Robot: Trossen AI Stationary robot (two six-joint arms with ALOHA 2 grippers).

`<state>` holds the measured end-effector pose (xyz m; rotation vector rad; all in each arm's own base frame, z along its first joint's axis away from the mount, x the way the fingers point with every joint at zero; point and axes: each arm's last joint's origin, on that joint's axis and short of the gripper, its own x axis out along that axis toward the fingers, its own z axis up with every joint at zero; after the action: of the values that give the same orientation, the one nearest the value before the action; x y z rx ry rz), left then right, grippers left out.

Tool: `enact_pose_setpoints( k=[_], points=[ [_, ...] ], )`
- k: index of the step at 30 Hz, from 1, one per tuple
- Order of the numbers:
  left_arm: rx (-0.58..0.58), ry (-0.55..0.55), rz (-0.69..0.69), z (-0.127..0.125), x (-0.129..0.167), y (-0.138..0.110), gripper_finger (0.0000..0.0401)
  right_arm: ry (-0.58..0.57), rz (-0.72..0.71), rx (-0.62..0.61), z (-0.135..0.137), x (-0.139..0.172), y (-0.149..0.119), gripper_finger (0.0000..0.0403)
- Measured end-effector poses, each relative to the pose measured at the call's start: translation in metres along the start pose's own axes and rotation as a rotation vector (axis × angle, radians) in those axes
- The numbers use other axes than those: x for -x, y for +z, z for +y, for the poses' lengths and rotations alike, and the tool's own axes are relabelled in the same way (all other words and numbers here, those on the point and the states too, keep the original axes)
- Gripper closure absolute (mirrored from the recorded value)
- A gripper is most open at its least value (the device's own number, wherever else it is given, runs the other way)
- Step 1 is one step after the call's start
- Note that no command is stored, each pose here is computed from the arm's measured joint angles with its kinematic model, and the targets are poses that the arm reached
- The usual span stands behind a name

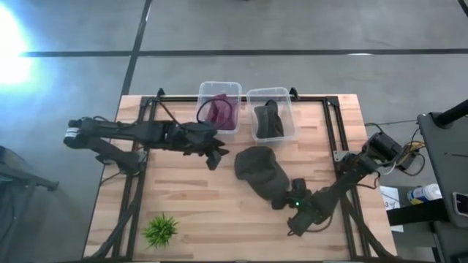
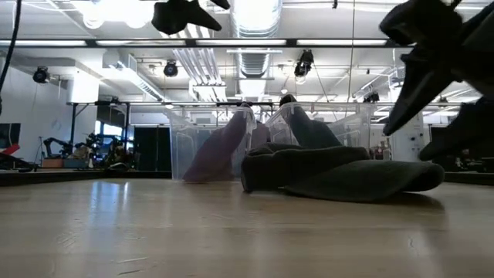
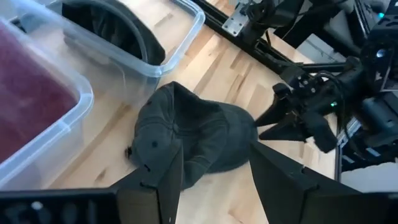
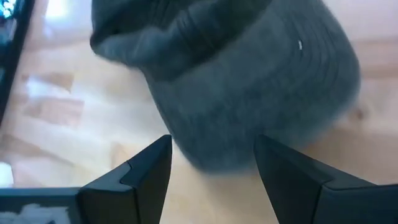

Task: Pick & Place hat
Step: Put the black cap into the right transparent bin

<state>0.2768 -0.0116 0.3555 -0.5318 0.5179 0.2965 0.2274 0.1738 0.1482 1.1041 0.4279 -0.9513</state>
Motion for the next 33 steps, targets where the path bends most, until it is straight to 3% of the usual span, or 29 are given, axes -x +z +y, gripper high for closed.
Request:
enact_pose_setpoints(
  k=[5, 7, 12, 18, 23, 27, 33],
  points=[
    [0.010, 0.008, 0.012, 0.002, 0.002, -0.003, 0.0223, -0.053, 0.016, -0.083, -0.005, -0.022, 0.002, 0.0179],
    [0.015, 0.010, 0.017, 0.003, 0.002, -0.003, 0.0223, -0.019, 0.045, -0.145, 0.000, -0.025, 0.000, 0.0179],
    [0.019, 0.017, 0.030, 0.003, 0.001, -0.005, 0.0223, 0.056, 0.046, -0.110, 0.014, -0.012, 0.003, 0.0179],
    [-0.001, 0.010, 0.033, 0.001, -0.006, -0.008, 0.0223, -0.004, 0.251, -0.073, 0.016, 0.009, -0.007, 0.0179],
    [-0.034, 0.007, 0.087, -0.008, -0.031, -0.020, 0.0223, -0.073, 0.265, -0.099, 0.001, 0.008, -0.023, 0.0179],
    [-0.107, -0.022, 0.162, -0.022, -0.059, -0.041, 0.0223, -0.043, 0.203, -0.096, 0.003, 0.001, -0.023, 0.0179],
    [-0.234, 0.063, 0.225, -0.031, -0.099, -0.068, 0.0223, -0.020, 0.113, -0.085, 0.002, -0.006, -0.018, 0.0179]
  ],
)
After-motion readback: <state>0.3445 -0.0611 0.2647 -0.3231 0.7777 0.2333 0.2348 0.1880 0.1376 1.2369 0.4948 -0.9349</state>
